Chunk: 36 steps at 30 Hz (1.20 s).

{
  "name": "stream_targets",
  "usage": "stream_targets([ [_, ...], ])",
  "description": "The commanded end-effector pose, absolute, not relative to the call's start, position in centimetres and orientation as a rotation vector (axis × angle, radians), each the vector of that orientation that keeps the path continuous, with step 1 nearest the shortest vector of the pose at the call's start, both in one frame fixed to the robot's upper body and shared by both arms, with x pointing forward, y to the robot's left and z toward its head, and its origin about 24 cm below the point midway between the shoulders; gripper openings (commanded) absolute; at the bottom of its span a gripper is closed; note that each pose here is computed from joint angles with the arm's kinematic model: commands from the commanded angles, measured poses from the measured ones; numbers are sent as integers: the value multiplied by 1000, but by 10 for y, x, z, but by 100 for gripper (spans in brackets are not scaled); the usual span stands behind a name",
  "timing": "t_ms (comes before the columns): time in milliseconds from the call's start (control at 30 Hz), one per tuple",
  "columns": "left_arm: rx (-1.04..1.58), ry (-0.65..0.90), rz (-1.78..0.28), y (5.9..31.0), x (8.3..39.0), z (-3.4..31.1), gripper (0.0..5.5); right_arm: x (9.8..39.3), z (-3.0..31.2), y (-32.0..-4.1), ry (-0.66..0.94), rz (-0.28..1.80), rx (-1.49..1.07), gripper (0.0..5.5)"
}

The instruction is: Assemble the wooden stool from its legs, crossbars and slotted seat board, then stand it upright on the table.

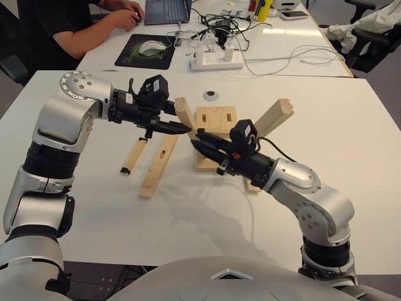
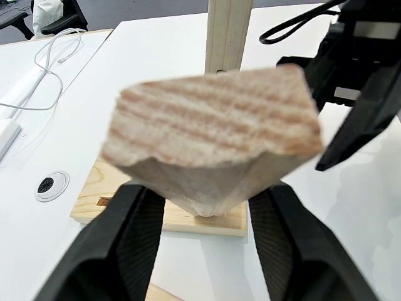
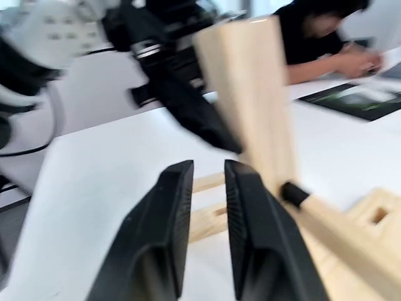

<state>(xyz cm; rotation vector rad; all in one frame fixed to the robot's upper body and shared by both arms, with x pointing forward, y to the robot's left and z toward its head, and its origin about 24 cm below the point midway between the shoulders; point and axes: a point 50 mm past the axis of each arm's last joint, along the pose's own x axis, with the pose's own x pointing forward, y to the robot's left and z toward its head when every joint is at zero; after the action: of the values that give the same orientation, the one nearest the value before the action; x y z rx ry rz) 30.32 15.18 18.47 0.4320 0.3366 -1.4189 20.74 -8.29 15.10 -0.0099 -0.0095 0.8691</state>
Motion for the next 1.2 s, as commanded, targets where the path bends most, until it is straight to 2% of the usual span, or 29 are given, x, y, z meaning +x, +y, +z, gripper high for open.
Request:
stream_targets([
  [33,358,554,-1469,154,294,146,202,207,151,-85,-117,729,-151,6],
  [200,364,563,-1483,153,294,148,202,208,147,-83,-155,635,-237,0],
  [433,358,555,-1487,149,296,149,202,213,137,-68,-123,653,-342,0],
  [767,353,559,-1491,149,295,149,202,220,153,-75,-224,505,-462,0],
  [867,352,558,-1490,149,295,149,202,220,141,-74,-168,528,-523,0],
  [1000,353,551,-1495,146,295,151,202,216,94,-73,115,630,-631,0],
  [1100,351,547,-1492,146,294,152,202,216,93,-73,128,650,-644,0],
  [1200,349,542,-1487,146,295,152,202,222,110,-71,30,609,-603,0],
])
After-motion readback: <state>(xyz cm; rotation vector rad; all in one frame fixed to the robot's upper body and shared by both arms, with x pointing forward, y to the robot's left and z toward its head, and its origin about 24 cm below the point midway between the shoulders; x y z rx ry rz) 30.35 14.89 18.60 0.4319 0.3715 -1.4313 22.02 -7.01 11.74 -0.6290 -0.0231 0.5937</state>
